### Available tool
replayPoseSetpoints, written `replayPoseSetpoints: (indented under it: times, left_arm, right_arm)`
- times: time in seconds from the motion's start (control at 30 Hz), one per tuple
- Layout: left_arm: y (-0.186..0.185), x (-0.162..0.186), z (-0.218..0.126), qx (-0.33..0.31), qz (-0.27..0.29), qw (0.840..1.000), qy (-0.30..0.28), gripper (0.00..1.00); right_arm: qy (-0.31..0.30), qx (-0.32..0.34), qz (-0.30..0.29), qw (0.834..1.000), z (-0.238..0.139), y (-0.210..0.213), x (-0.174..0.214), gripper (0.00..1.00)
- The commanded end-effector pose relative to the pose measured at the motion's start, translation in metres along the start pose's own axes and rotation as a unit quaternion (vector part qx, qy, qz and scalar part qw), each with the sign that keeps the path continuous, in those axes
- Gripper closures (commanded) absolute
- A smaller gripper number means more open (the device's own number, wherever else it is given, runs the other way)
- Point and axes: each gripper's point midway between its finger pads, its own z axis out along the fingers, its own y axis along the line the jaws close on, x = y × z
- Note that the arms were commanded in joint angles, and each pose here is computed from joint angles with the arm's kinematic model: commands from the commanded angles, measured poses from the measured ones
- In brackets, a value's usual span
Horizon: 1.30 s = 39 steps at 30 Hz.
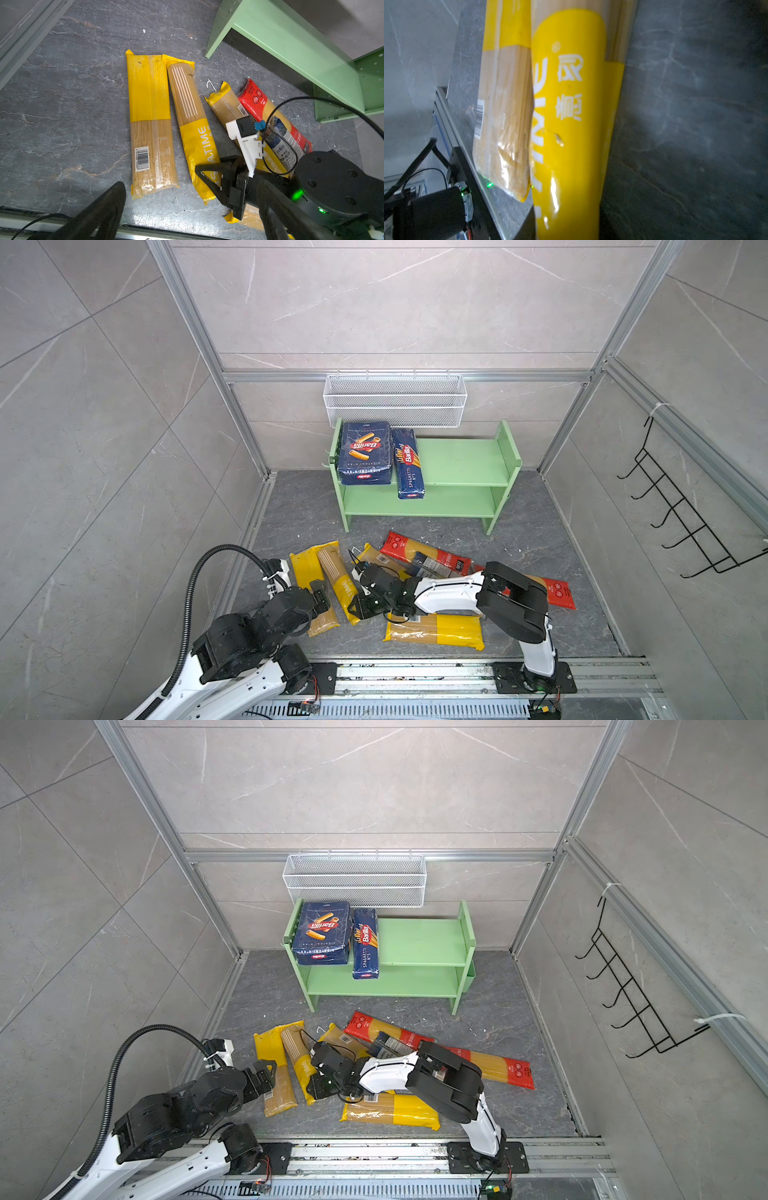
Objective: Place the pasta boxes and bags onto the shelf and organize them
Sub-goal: 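Reach the right gripper to the yellow Pastatime bag and grasp it, then lift and pull the yellow Pastatime bag toward the robot with the right gripper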
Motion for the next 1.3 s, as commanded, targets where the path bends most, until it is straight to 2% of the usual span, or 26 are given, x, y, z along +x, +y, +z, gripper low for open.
replayPoseSetpoints:
  times: [0.0, 0.4, 0.83, 1.27]
  left_arm:
    - [-0.008, 0.0, 0.007, 0.007, 0.002, 1.0, -0.002, 0.0]
    - [-0.021, 0.018, 0.028, 0.021, 0.005, 1.0, 0.019, 0.0]
    - [-0.068, 0.02, 0.045, 0.047, 0.048, 0.997, 0.043, 0.0]
    - [-0.079, 0.018, 0.047, 0.053, 0.053, 0.996, 0.045, 0.0]
  right_arm:
    - [0.061, 0.035, 0.019, 0.997, -0.005, -0.033, 0.042, 1.0]
    - [0.016, -0.002, 0.018, 1.0, -0.057, -0.019, 0.022, 1.0]
    - [-0.019, 0.002, -0.007, 1.0, -0.139, -0.005, 0.023, 1.0]
    - [-0.055, -0.006, 0.007, 0.998, -0.17, -0.009, 0.023, 1.0]
